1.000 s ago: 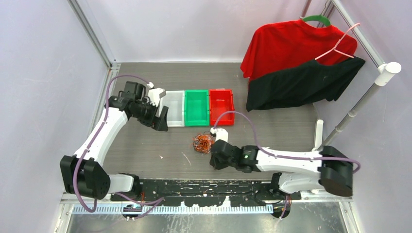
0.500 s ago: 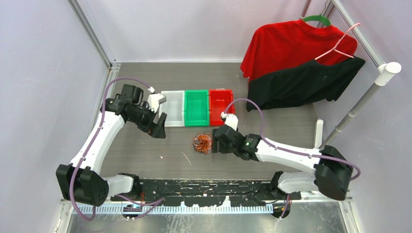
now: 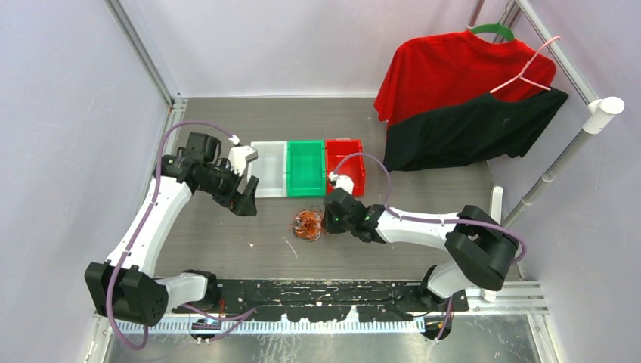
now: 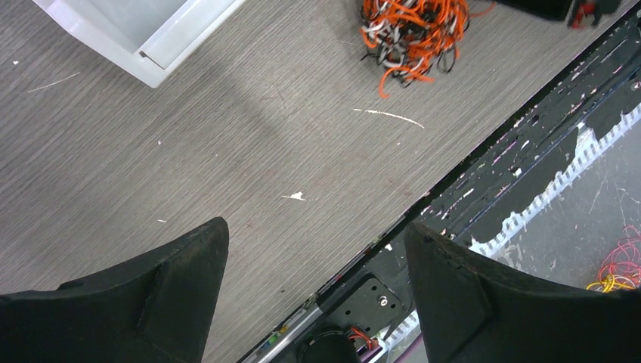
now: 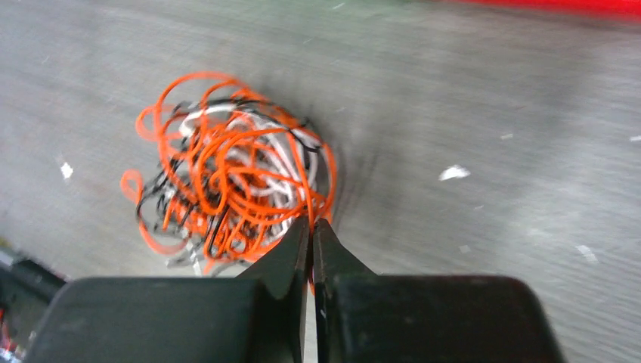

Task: Untangle the cables
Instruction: Move the cable to the center of the board.

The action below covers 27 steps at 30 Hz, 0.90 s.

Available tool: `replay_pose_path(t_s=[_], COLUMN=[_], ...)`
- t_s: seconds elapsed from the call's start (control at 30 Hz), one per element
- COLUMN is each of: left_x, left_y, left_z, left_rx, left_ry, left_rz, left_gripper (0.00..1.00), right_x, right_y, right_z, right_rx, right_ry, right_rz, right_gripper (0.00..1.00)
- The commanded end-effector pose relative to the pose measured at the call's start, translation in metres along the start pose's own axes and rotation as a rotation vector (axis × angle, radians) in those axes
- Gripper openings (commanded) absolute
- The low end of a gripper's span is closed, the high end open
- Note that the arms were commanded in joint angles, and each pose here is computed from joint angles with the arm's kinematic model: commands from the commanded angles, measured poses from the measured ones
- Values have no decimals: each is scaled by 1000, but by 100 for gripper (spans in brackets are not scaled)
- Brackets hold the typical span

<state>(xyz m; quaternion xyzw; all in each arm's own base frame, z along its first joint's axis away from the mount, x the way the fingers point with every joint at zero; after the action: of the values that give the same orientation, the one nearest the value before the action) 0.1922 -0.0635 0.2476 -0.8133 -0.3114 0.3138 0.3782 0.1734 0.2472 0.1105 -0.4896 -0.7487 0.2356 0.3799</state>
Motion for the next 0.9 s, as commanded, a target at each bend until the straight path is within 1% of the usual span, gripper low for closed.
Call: replay_pose_path(t_s=[0.0, 0.07, 0.23, 0.4, 0.53, 0.57, 0.6, 0.67, 0.7, 0.77, 0.87], left_x=[-4, -5, -11, -27, -39, -41, -43, -44, -44, -43, -41], left_y=[-4, -3, -4, 1, 9, 12, 15, 20, 22, 25, 29], left_z=[-4, -4, 0, 8, 13, 14, 14, 14, 13, 9, 5], left_rx=[-48, -48, -49, -57, -36, -31, -19, 2, 10, 20, 29], left_ry=[20, 15, 18, 51, 107, 118, 131, 140, 144, 144, 140], left_rz=[16, 33, 86, 193, 227, 226, 228, 225, 223, 222, 221], left_gripper=[86, 85, 84, 81, 80, 79, 79, 77, 76, 73, 69], right_x=[38, 45, 53, 60, 68, 68, 65, 58, 55, 46, 32], right_y=[-26, -35, -51, -60, -67, -69, -70, -74, -77, -85, -95], right_z=[10, 24, 44, 36, 26, 24, 25, 23, 21, 16, -3], right_rx=[-41, -26, 17, -11, -19, -15, 1, 4, -6, -15, -46], right_ry=[-41, -82, -114, -107, -108, -107, -117, -129, -125, -117, -80], right_rz=[-178, -192, -230, -275, -307, -301, -275, -227, -217, -195, -166], right_gripper=[5, 1, 1, 1, 2, 7, 30, 58, 62, 65, 65])
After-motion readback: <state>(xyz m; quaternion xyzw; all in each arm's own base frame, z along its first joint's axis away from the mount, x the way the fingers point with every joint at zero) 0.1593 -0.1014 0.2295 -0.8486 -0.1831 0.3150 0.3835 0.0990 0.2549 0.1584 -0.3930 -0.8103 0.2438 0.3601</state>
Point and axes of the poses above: each gripper's point midway between its finger pads, its own y axis out along the fingers, its own x axis along the line the jaws close on, z = x × y, the point moved 9 cm from there along -y, back along the fingers, and after that the axes turned 1 degree about -y, right-handed, at the moved point
